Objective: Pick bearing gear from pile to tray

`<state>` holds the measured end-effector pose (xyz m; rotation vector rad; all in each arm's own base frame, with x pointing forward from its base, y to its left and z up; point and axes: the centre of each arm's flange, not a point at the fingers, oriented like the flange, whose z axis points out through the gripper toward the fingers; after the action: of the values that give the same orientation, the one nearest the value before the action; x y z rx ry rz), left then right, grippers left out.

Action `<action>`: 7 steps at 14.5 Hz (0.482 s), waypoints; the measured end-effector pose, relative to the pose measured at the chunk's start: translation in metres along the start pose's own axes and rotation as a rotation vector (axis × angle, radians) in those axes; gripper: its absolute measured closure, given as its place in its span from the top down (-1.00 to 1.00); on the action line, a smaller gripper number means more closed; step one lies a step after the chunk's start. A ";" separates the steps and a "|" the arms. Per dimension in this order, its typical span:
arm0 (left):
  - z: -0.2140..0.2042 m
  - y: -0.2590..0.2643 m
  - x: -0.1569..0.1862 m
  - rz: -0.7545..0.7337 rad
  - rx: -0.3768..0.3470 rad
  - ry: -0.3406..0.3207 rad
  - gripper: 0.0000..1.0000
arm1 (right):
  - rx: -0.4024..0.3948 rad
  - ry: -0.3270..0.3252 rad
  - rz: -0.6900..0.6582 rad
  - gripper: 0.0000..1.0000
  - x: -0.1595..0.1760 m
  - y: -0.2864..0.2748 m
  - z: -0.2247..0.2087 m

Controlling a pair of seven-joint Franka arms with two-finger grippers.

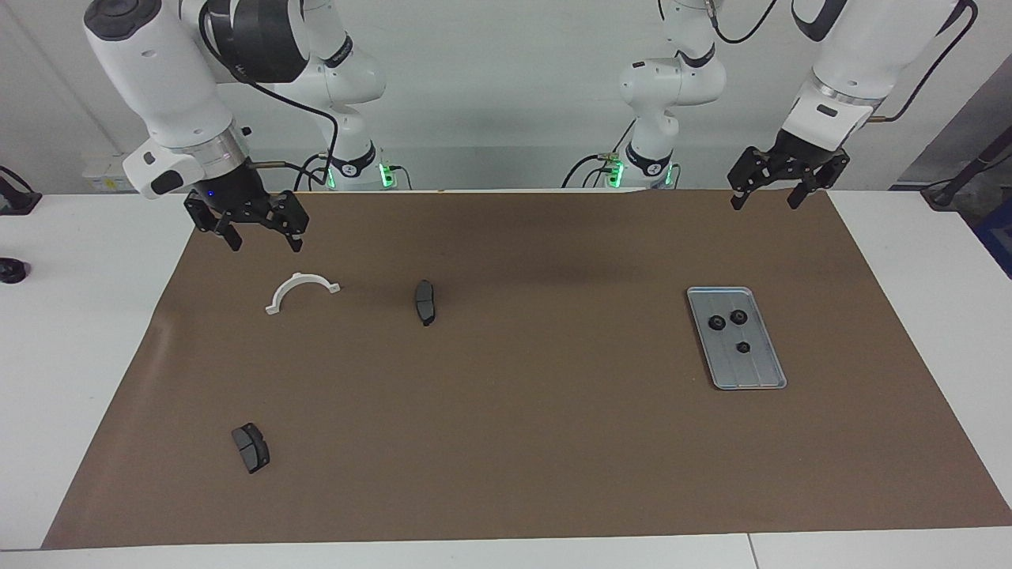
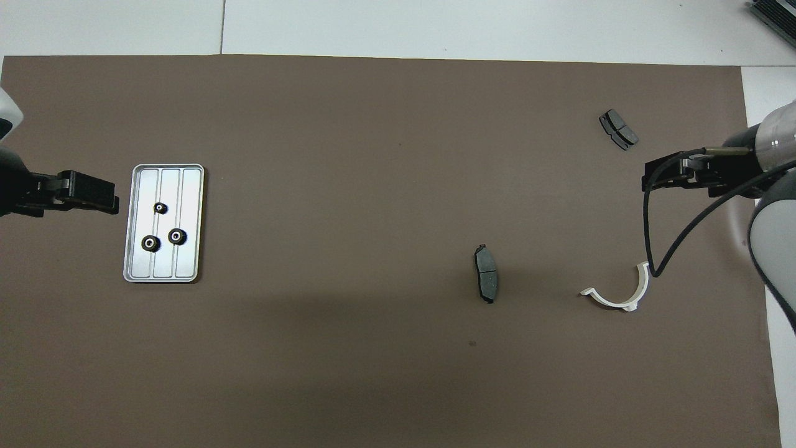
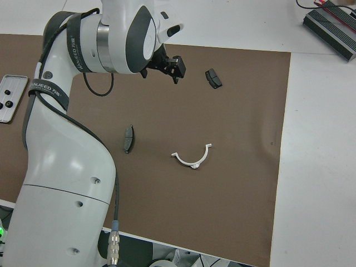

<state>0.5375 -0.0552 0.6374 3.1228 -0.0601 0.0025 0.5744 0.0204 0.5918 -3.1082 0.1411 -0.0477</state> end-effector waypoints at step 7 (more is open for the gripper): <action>0.009 -0.018 0.002 -0.006 -0.004 -0.020 1.00 | 0.000 0.000 0.000 1.00 0.000 0.000 0.000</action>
<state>0.5399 -0.0372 0.6276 3.1187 -0.0511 -0.0285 0.5744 0.0204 0.5918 -3.1082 0.1411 -0.0476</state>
